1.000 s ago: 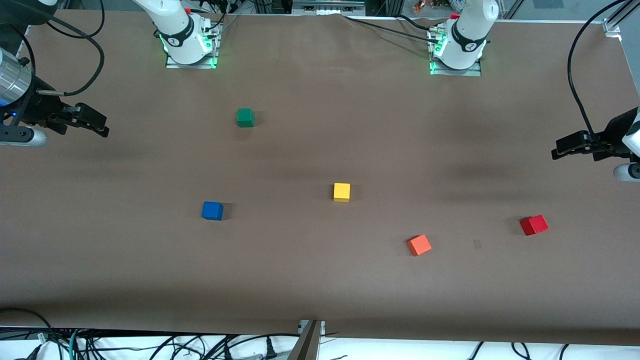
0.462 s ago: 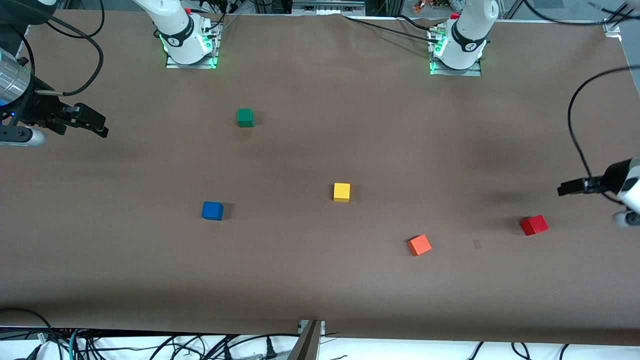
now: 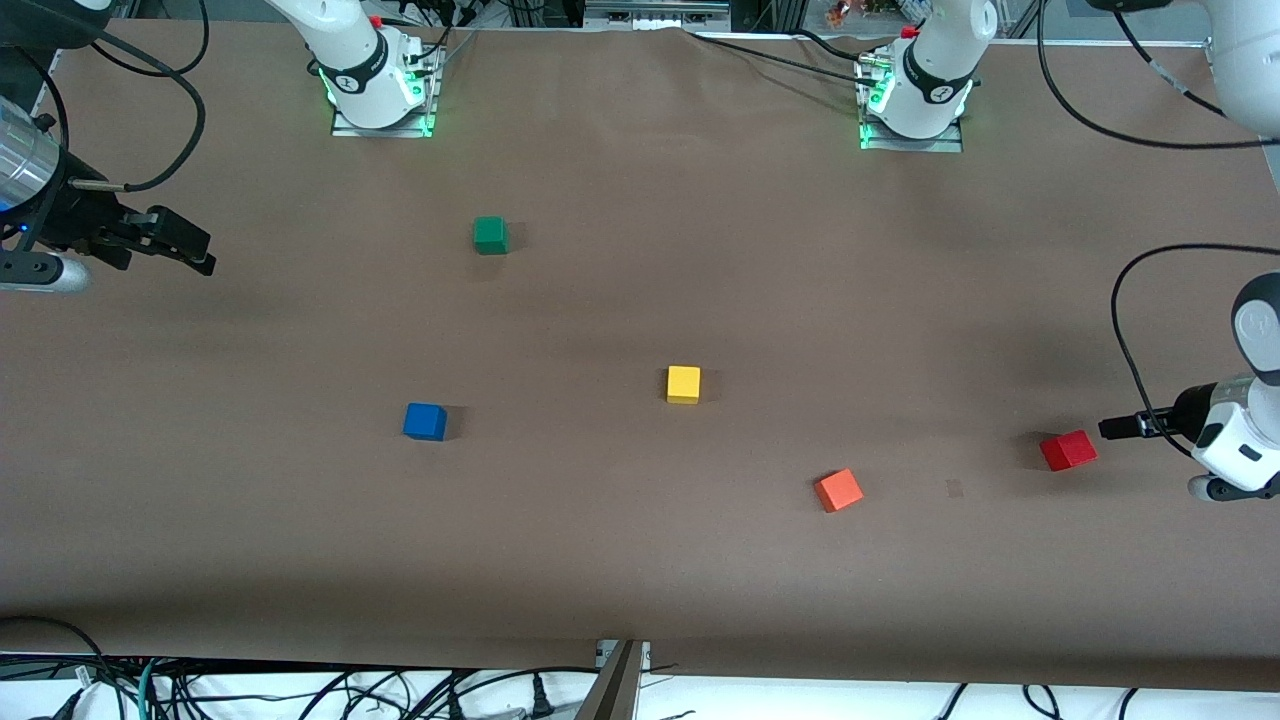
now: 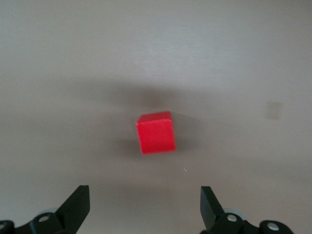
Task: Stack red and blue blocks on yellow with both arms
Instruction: 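Reach the left gripper down to the red cube and close on it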
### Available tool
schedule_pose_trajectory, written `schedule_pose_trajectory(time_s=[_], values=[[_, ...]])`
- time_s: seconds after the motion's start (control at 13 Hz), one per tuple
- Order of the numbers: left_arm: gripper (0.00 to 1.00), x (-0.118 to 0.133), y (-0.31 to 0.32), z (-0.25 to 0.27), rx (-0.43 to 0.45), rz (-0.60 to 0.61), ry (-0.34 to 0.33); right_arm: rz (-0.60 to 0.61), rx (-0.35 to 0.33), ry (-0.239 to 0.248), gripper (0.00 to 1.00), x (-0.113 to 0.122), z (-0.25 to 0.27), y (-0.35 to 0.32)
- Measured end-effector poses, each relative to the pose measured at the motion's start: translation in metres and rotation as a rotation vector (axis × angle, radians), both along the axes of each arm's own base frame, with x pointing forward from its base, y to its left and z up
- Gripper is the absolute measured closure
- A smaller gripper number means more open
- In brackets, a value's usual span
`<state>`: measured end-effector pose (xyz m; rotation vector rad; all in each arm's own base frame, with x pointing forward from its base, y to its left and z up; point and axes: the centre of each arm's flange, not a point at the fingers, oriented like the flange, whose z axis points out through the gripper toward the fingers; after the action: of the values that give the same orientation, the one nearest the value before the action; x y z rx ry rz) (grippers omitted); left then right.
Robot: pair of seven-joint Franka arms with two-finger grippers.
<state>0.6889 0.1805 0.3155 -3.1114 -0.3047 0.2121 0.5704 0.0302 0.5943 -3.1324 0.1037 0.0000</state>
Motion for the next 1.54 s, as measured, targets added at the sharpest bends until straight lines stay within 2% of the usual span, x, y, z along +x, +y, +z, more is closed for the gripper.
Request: schedule_pose_trajectory(time_s=[0.46, 0.85, 1.23, 1.31, 1.54], values=[[0.00, -0.007, -0.003, -0.073, 0.004, 0.092, -0.068, 0.000, 0.000, 0.000, 0.00, 0.000, 0.000, 0.000], [0.00, -0.005, -0.007, -0.093, 0.014, 0.101, -0.118, -0.003, 0.000, -0.001, 0.00, 0.000, 0.000, -0.002], [0.00, -0.004, -0.008, -0.116, 0.017, 0.109, -0.134, -0.007, 0.000, -0.001, 0.00, 0.000, 0.000, -0.004], [0.07, -0.004, -0.009, -0.118, 0.017, 0.109, -0.137, -0.007, 0.000, -0.001, 0.00, 0.000, 0.000, -0.004], [0.43, -0.004, -0.009, -0.120, 0.017, 0.107, -0.136, -0.007, 0.000, -0.001, 0.00, 0.000, 0.000, -0.004]])
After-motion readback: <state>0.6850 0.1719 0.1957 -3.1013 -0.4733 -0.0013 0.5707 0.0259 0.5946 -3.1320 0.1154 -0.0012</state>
